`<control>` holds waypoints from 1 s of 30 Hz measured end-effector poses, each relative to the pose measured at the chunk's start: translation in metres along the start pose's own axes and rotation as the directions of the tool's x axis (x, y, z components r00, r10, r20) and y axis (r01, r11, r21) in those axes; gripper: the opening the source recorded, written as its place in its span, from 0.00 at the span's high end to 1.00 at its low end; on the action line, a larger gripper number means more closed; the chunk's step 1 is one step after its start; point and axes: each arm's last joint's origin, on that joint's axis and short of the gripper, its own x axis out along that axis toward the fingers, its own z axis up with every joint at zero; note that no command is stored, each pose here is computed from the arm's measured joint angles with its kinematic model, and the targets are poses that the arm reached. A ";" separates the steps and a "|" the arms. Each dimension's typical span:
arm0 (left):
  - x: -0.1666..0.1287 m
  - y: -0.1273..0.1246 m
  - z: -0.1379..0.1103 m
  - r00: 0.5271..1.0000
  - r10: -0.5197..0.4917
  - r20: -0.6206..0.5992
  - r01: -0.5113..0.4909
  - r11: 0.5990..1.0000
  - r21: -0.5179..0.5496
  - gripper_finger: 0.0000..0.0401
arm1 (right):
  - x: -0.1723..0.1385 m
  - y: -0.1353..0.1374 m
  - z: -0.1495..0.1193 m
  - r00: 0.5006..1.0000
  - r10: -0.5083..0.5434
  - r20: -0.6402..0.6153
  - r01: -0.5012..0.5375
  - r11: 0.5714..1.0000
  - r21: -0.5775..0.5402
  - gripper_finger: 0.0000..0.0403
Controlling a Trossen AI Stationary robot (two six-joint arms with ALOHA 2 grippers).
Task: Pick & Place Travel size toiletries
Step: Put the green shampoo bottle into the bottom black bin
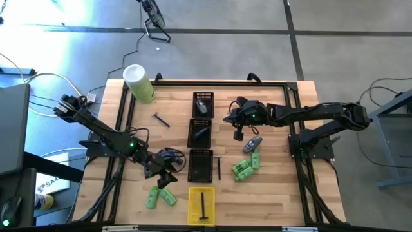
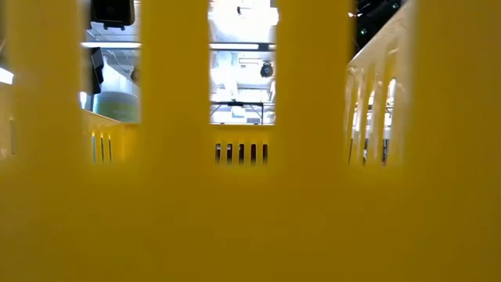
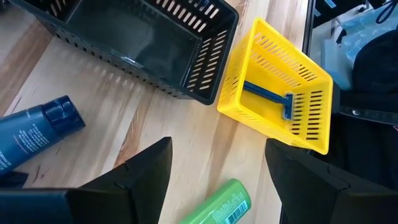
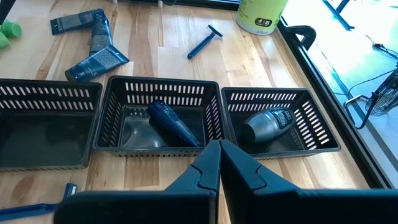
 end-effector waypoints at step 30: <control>0.012 -0.015 -0.024 0.994 -0.052 -0.092 0.004 0.888 -0.459 0.37 | 0.000 0.000 0.004 0.999 0.000 0.039 0.003 0.998 -0.063 0.99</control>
